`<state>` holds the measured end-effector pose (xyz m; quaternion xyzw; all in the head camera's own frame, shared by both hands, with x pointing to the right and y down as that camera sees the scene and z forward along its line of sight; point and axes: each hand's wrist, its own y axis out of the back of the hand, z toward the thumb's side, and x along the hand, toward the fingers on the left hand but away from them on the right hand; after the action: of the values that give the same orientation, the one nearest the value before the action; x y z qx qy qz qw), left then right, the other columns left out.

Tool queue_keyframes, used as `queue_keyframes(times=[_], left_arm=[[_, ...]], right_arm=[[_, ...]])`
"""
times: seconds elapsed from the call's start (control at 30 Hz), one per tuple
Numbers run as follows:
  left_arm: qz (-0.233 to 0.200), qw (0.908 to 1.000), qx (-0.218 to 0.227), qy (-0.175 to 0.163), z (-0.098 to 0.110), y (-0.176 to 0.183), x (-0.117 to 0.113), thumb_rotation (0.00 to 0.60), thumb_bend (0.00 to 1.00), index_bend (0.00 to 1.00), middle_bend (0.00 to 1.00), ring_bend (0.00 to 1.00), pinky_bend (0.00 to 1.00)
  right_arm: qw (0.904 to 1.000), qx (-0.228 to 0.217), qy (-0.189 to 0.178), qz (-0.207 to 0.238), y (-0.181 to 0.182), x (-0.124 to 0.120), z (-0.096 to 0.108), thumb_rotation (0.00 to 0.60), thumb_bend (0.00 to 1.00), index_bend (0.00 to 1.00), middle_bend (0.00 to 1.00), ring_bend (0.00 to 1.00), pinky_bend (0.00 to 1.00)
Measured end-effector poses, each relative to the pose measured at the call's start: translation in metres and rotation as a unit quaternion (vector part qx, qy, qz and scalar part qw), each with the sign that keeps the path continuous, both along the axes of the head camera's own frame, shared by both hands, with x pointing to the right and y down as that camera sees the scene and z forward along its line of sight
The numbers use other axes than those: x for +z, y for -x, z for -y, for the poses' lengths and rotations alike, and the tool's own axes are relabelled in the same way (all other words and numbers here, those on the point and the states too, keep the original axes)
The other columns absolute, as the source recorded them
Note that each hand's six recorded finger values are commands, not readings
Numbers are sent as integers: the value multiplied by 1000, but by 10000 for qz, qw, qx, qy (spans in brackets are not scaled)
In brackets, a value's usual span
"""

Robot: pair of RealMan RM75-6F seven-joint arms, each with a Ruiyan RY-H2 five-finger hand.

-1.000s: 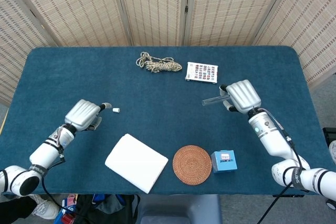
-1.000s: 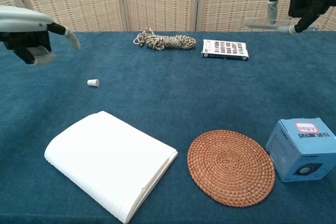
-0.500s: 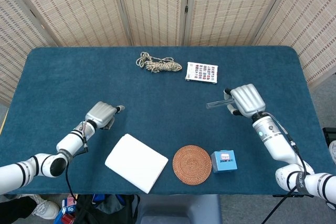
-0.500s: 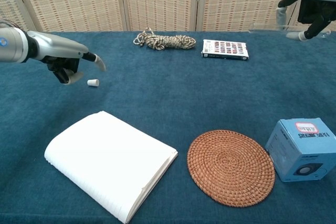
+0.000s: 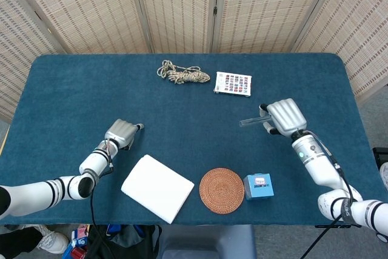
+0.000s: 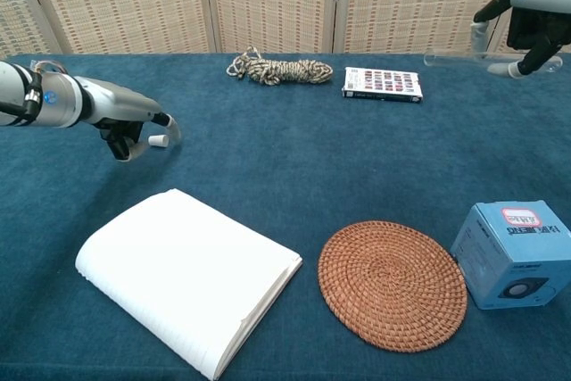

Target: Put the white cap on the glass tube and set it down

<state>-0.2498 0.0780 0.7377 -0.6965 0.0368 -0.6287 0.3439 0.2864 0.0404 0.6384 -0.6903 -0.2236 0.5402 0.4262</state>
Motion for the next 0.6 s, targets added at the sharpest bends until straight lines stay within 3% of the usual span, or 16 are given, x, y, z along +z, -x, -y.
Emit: queue_keyframes(times=[0.6], left_arm=[[220,9996,-188,-42,5,20,-4,600,664,138,960,975,998]], right_arm=[[10000,15,3,14,-1,1,0,600,450,958,1000,1000,1000]])
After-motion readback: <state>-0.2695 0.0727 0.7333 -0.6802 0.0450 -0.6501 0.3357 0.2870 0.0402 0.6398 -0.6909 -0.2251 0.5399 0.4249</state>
